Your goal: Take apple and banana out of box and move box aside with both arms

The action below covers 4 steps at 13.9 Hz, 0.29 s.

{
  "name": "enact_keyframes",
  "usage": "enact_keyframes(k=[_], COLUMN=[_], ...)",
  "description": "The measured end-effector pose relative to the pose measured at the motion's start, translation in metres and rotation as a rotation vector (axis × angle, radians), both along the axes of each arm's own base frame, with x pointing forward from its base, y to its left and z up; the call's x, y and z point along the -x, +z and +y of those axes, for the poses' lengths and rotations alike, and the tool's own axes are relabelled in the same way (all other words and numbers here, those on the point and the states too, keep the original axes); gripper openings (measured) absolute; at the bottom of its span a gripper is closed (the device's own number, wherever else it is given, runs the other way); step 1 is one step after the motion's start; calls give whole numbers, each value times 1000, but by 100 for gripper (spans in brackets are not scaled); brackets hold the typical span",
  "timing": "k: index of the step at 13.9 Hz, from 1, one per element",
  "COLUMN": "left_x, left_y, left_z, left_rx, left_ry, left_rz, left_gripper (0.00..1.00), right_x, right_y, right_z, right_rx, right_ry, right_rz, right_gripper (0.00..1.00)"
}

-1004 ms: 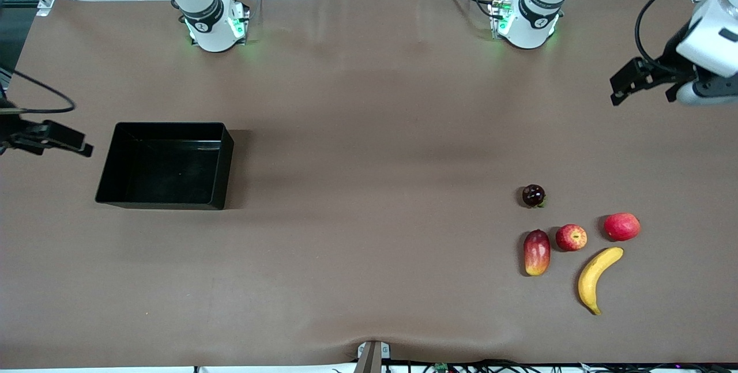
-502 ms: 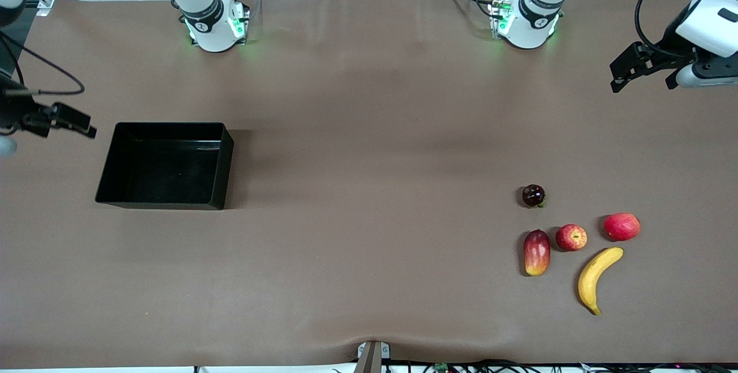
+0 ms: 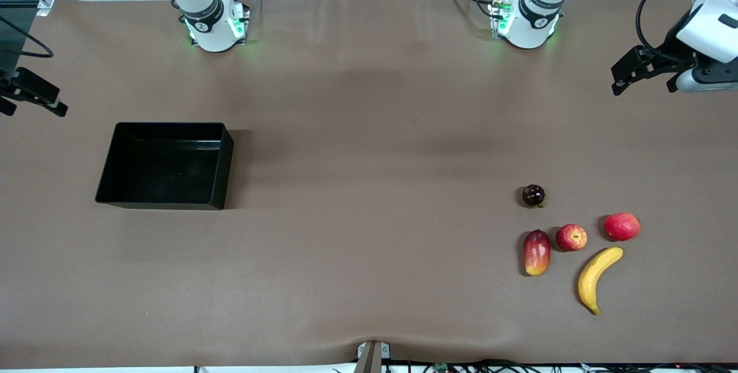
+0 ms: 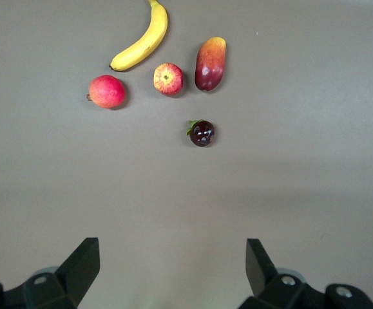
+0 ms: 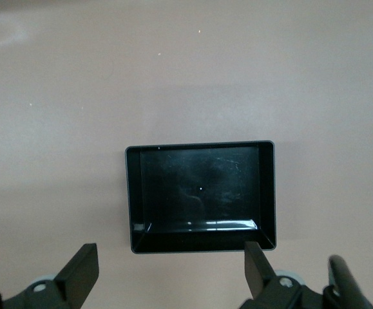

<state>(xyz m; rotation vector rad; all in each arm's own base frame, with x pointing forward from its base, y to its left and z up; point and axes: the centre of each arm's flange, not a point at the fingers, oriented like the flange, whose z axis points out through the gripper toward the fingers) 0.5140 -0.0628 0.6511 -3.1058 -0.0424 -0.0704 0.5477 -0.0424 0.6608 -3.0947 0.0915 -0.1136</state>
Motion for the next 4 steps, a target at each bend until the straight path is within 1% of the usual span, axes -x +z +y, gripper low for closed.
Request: enact_keyframes(k=[4], left_x=[-1], left_y=[0], left_z=[6], left_rx=[0], left_ry=[11], left_rz=[-1], left_gripper=[100], right_x=[-2], right_y=[5], right_z=[11], right_rx=[-3], right_ry=[20], right_rz=[-12], right_gripper=[100])
